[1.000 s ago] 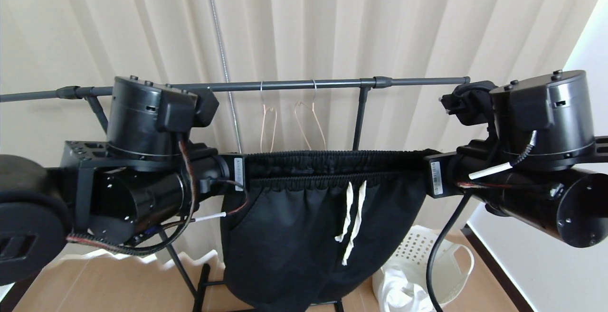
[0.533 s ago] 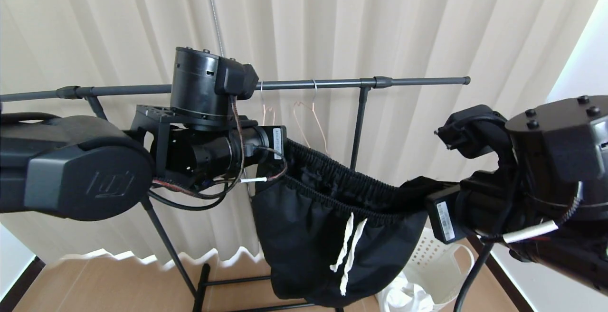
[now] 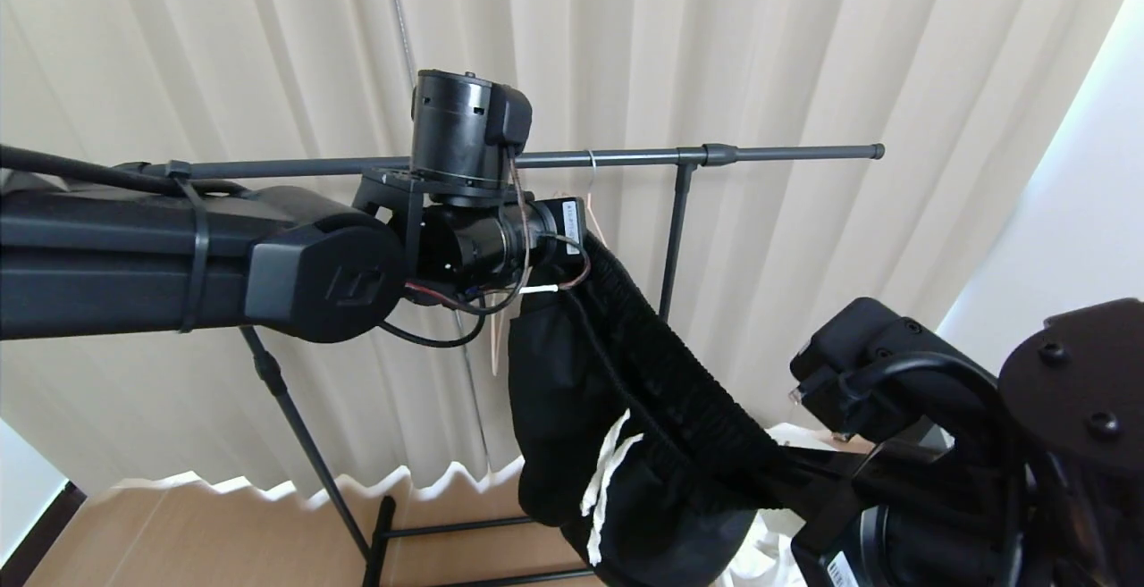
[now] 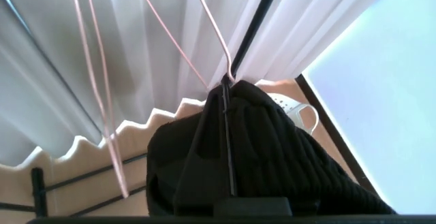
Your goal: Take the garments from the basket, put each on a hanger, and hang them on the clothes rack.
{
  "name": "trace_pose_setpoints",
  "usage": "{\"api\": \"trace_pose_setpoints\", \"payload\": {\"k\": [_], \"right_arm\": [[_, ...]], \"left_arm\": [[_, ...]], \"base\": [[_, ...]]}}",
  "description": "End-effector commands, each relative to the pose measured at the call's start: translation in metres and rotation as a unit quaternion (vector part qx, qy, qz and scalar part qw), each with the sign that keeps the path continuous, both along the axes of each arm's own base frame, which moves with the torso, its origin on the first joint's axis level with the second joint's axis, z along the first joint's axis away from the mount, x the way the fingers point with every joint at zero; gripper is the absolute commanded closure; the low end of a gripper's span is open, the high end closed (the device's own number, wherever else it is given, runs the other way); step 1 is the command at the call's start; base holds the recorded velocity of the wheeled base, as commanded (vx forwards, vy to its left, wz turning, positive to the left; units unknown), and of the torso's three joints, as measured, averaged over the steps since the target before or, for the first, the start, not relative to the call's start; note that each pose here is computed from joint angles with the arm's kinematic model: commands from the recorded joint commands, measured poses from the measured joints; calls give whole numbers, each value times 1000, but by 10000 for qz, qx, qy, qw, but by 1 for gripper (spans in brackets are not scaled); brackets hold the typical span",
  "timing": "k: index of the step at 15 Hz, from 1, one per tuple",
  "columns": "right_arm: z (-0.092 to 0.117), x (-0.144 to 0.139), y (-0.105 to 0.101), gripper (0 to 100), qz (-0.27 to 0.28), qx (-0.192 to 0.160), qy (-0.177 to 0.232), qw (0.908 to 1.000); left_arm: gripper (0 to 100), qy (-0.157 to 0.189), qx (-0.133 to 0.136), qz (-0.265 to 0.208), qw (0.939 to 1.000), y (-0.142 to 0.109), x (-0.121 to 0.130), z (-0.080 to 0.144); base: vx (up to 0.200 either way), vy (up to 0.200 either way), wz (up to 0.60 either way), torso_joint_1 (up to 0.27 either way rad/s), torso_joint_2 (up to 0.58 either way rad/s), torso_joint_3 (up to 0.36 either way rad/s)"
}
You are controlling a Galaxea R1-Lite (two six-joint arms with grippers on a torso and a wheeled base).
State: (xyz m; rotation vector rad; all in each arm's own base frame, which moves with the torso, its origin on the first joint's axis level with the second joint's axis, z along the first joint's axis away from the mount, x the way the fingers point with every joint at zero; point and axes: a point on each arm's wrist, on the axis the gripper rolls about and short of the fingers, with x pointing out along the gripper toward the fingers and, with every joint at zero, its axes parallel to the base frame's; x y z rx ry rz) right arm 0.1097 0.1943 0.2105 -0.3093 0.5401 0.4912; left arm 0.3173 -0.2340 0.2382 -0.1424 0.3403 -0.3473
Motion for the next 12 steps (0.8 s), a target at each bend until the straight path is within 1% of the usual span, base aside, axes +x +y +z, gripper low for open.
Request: {"api": "trace_pose_setpoints", "payload": {"k": [1,3,4,6,7,8,12], "right_arm": [[-8,-6,15,100,224,-8,170,9996],[-9,-8,29,100,100,330,357,9988],[-8,-7,32,100,78,400,386,9984],[-5,-6,46,100,23,766,623,9951],[-5,-6,47,100,0,828,647,9945],[1,-5,53,100,-101,1133,754,9906],[0,-5,53,100,-117,1103,769,9908]], "left_arm": [[100,117,-10,65,9999,-9,16,-15],[100,106,-124,101,9998,-12,21,-14],[100,77,-149,108,9998,-11,22,-12],[100,10,-220,173,9996,-10,30,-9],[100,15,-234,185,9996,-10,31,-10],[100,12,-289,206,9994,-12,35,-10],[100,-27,-314,220,9993,-13,37,-9]], "base": [[0,0,0,0,0,0],[0,0,0,0,0,0],[0,0,0,0,0,0],[0,0,0,0,0,0],[0,0,0,0,0,0],[0,0,0,0,0,0],[0,0,0,0,0,0]]}}
